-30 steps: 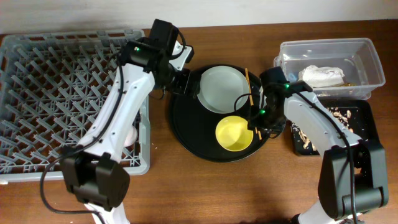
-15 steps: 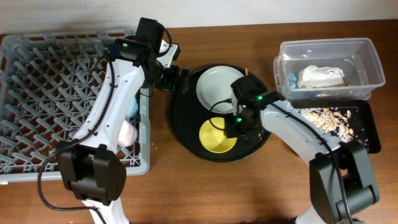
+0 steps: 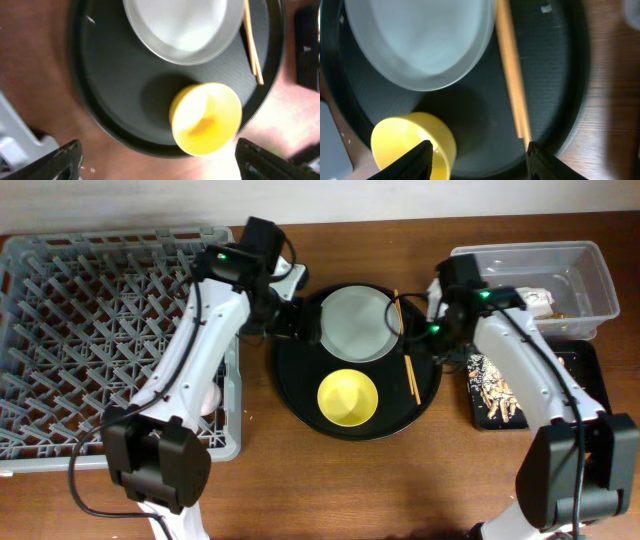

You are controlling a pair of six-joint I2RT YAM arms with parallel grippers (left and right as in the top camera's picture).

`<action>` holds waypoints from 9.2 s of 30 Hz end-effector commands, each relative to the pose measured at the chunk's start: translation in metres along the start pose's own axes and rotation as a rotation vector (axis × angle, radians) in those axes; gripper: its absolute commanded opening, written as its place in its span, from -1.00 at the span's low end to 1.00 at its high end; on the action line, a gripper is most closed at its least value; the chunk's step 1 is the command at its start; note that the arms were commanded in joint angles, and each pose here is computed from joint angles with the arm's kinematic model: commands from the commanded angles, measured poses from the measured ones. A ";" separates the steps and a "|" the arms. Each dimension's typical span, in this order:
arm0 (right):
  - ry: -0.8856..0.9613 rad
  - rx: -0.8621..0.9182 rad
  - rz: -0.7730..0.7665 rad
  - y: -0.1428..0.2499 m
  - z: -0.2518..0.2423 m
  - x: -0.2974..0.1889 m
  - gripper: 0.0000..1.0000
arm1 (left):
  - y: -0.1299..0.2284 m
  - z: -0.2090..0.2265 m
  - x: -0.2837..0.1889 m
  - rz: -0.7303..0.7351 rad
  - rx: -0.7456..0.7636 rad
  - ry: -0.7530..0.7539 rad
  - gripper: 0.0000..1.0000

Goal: Sort waste into correct bins and load items into the dishwasher rack
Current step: 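Grasp the yellow bowl rim with the left gripper, then lift the yellow bowl and set it upright in the rack, then reach the left gripper to the white plate and grasp its rim, then lift the white plate and lower it into the rack slots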

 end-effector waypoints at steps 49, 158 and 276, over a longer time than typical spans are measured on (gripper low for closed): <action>0.014 -0.032 -0.011 0.001 -0.005 -0.012 0.27 | 0.071 -0.008 0.119 0.170 -0.116 -0.082 -0.99; 0.006 -0.049 -0.090 -0.016 -0.005 -0.004 0.38 | -0.074 -0.026 0.080 -0.320 -0.019 0.050 0.43; 0.031 -0.053 -0.114 -0.019 -0.007 -0.005 0.38 | -0.099 0.222 -0.053 -0.396 -0.038 -1.318 -1.00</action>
Point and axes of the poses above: each gripper's point midway between its finger pads, its own x axis out along the fingers, its own z axis along the line the jaws close on, y = z × x, the point moved 9 cm from there along -x, back along the fingers, and after that the axes turned 11 degrees about -x, right-handed, at the moved point
